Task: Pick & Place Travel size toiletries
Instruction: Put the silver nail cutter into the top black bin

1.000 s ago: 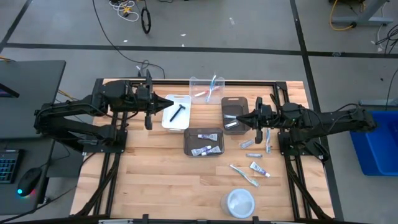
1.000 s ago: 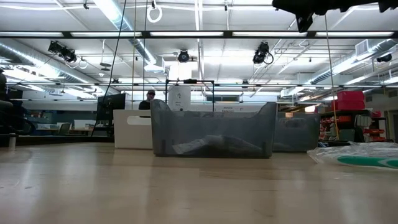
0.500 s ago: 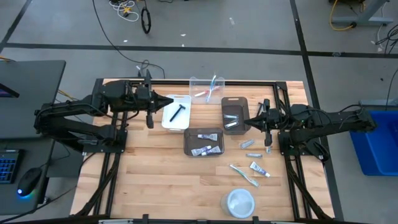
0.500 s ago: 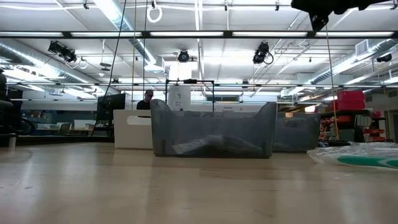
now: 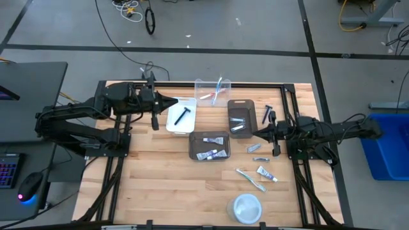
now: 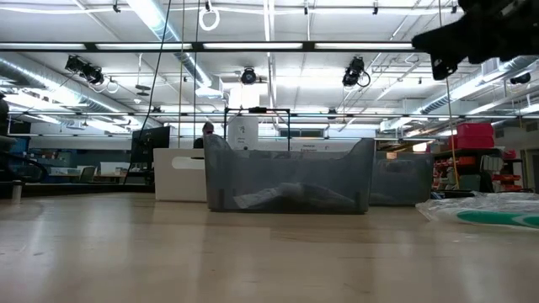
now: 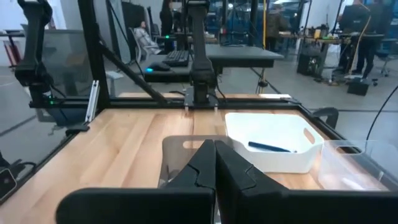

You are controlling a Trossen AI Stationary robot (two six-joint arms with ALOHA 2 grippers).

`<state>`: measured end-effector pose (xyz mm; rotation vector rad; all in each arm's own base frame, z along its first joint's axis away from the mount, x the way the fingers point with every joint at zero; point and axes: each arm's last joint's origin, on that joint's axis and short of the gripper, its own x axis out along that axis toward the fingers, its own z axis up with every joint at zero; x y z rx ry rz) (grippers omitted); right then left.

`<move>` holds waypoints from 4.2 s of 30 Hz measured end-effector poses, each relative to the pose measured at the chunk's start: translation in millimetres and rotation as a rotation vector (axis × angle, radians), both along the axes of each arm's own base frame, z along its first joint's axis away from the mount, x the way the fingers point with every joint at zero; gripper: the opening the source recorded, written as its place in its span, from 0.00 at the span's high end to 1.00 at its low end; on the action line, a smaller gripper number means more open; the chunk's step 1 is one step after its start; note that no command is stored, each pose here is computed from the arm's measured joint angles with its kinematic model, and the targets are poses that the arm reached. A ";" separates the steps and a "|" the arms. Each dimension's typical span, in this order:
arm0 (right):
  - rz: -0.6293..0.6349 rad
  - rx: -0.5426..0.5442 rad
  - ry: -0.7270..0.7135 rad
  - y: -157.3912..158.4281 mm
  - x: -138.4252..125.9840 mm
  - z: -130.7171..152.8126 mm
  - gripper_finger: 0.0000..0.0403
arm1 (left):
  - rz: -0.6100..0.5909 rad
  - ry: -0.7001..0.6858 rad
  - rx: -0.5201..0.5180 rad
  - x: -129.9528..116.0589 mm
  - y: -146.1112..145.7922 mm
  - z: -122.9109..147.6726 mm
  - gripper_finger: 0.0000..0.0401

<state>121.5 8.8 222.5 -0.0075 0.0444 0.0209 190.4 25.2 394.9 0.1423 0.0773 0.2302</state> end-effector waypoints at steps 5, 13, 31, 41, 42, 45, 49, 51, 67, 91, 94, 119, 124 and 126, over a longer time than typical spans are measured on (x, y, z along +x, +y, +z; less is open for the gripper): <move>0.018 0.003 -0.038 -0.3 -9.1 -11.4 1.00 | -0.002 0.007 0.030 0.0 0.0 0.0 0.95; 0.020 -0.038 -0.045 -1.0 -17.8 -22.8 1.00 | -0.002 0.005 0.021 0.0 0.0 0.0 0.98; 0.016 -0.033 -0.060 -1.8 -23.8 -54.4 1.00 | 0.001 -0.013 -0.052 0.0 -0.1 0.0 0.97; 0.016 -0.032 -0.062 -1.8 -23.9 -54.6 1.00 | 0.002 -0.014 -0.055 0.0 -0.1 0.1 0.99; 0.015 -0.023 -0.067 -1.8 -23.9 -54.1 1.00 | 0.002 -0.014 -0.055 0.0 -0.1 0.1 0.99; 0.013 0.032 -0.069 -1.8 -23.9 -53.9 1.00 | 0.002 -0.015 -0.055 0.0 0.0 0.2 0.97; -0.011 0.111 -0.075 -2.5 -24.0 -52.7 1.00 | 0.002 -0.025 -0.059 0.1 -0.1 1.1 0.97; -0.011 0.117 -0.084 -2.6 -24.8 -47.4 1.00 | 0.003 -0.027 -0.082 0.1 -0.1 0.9 0.98; -0.012 0.110 -0.076 -2.7 -25.1 -36.8 1.00 | -0.075 -0.090 -0.012 -7.4 -4.7 -58.7 0.99; -0.105 0.213 -0.068 -5.3 -25.1 -37.8 1.00 | -0.100 -0.267 -0.053 -95.0 -15.5 -201.4 1.00; -0.121 0.235 -0.051 -5.7 -25.1 -39.8 1.00 | -0.114 -0.278 -0.044 -96.0 -16.0 -209.0 1.00; -0.123 0.263 -0.058 -5.8 -25.1 -39.2 1.00 | -0.048 -0.111 -0.047 -93.3 -14.0 -225.3 0.95; -0.121 0.240 -0.067 -5.8 -25.8 -34.1 1.00 | -0.063 -0.104 -0.009 -93.2 -14.4 -225.2 0.92; -0.119 0.212 -0.080 -5.9 -26.6 -26.7 1.00 | -0.063 -0.100 0.012 -93.2 -14.4 -225.3 0.92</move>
